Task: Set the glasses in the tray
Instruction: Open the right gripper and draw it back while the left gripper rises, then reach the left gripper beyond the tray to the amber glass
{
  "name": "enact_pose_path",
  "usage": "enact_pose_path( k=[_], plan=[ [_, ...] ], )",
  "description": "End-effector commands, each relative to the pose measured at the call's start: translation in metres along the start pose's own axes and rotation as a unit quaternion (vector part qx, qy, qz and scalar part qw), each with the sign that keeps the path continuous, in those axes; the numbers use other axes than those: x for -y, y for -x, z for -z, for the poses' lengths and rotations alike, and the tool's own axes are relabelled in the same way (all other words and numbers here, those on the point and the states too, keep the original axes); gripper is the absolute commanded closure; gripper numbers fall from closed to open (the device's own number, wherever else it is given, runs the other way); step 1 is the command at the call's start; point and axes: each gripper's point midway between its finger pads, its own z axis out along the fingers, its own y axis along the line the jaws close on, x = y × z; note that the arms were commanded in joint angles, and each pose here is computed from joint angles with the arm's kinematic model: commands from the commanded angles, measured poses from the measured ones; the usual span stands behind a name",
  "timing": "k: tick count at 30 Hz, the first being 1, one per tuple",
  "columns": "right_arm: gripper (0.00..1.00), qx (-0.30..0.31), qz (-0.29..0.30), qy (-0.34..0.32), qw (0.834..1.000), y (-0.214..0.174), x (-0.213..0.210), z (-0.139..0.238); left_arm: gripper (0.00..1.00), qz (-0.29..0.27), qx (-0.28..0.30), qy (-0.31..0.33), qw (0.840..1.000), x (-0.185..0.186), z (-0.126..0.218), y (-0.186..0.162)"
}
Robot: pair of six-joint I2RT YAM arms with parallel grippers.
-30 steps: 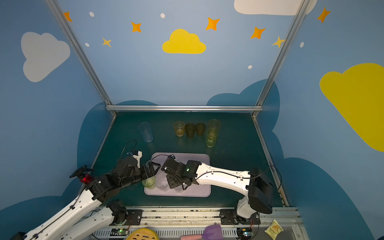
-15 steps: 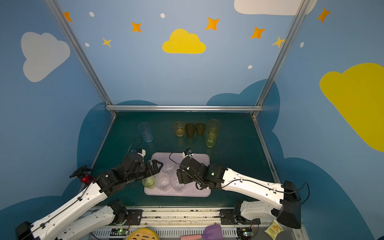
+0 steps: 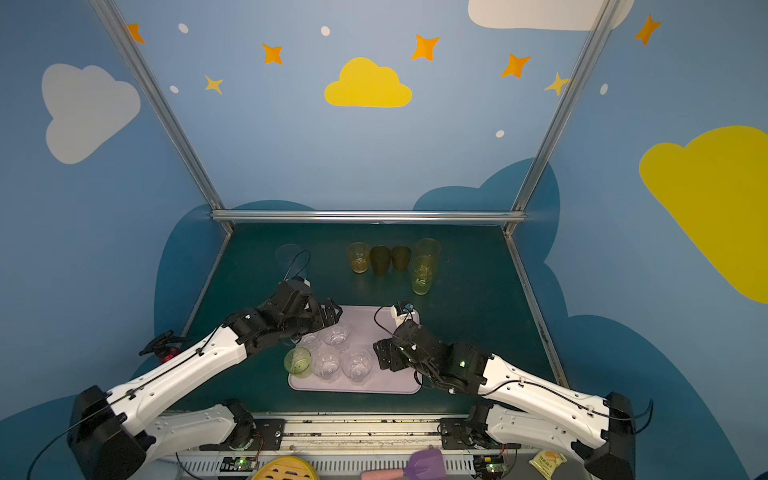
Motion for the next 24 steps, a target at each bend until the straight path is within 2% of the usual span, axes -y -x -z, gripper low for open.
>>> enact_pose_path(
  k=[1,13,24],
  plan=[
    [0.14,0.011,-0.005,0.018,1.000,0.001,0.001,0.005,0.00,0.003,0.021,0.001,1.000,0.010,-0.003,0.019],
    [0.14,0.034,-0.018,0.006,0.999,-0.011,0.030,0.013,0.00,0.028,0.034,0.013,0.999,0.018,-0.029,0.061],
    [0.14,0.071,-0.016,0.036,0.997,-0.015,0.036,0.017,0.00,0.042,0.020,0.018,0.999,0.035,-0.069,0.097]
  ],
)
